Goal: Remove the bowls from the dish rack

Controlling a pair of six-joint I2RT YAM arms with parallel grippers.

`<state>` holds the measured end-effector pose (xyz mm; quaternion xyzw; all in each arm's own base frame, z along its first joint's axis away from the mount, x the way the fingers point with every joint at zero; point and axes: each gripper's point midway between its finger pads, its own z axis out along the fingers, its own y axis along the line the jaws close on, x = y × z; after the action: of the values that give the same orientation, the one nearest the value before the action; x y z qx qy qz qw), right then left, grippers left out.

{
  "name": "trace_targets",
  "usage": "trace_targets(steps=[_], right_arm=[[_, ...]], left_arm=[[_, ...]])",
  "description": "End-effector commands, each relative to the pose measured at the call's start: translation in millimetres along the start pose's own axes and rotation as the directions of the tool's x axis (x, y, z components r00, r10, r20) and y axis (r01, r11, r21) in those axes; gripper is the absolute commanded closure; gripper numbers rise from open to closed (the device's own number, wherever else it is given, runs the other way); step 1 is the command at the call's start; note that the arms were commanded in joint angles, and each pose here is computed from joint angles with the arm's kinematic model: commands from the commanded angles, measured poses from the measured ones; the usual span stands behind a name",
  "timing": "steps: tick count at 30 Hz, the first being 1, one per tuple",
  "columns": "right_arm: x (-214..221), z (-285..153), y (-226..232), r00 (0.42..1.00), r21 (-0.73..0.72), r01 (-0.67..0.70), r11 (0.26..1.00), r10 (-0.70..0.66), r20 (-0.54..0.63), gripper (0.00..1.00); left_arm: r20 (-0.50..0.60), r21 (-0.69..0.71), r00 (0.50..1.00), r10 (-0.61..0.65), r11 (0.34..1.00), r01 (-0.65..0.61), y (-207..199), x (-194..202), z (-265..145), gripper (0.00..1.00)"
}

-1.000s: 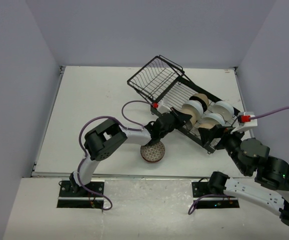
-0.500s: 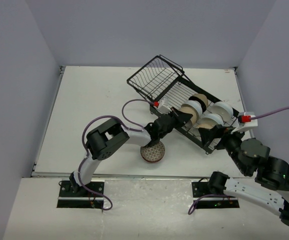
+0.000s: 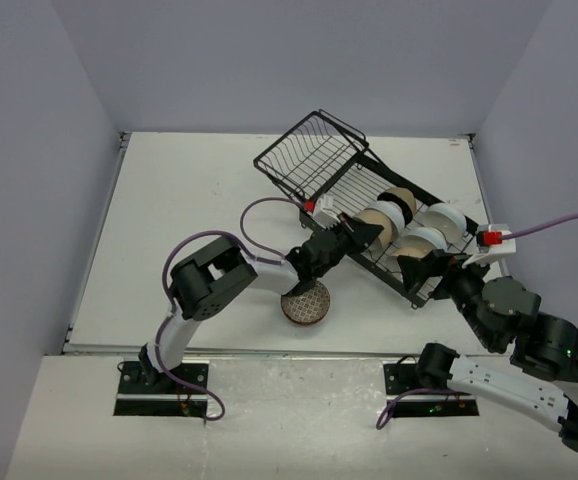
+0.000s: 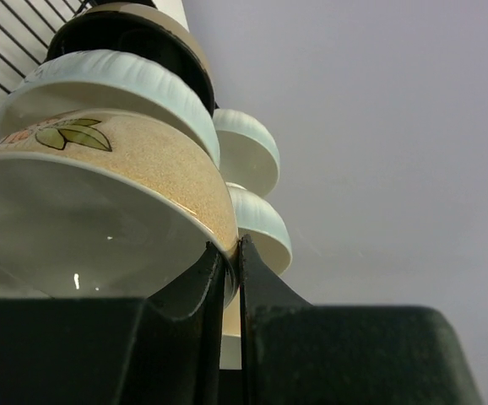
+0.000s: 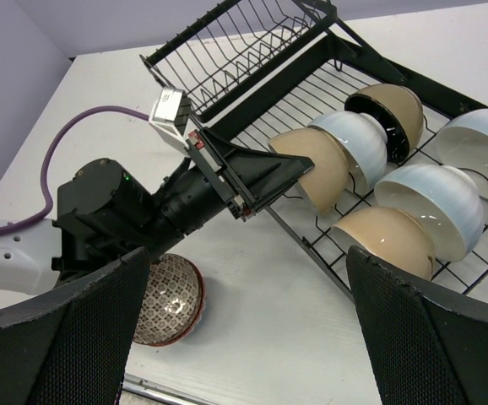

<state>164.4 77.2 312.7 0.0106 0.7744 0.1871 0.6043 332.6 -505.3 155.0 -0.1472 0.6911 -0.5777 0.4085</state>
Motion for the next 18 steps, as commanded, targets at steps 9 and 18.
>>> trace_targets(steps=[9,18], right_arm=[[-0.7,6.2,-4.2,1.0,0.051,0.02,0.998,-0.021,0.008,0.01],[-2.3,9.2,-5.6,1.0,0.086,0.002,0.996,-0.003,0.013,0.01]], left_arm=[[0.144,0.226,0.99,-0.008,0.974,-0.025,-103.2,-55.4,-26.9,1.0],[0.185,0.245,0.969,0.162,0.948,-0.205,-148.9,-66.6,-38.0,1.0]])
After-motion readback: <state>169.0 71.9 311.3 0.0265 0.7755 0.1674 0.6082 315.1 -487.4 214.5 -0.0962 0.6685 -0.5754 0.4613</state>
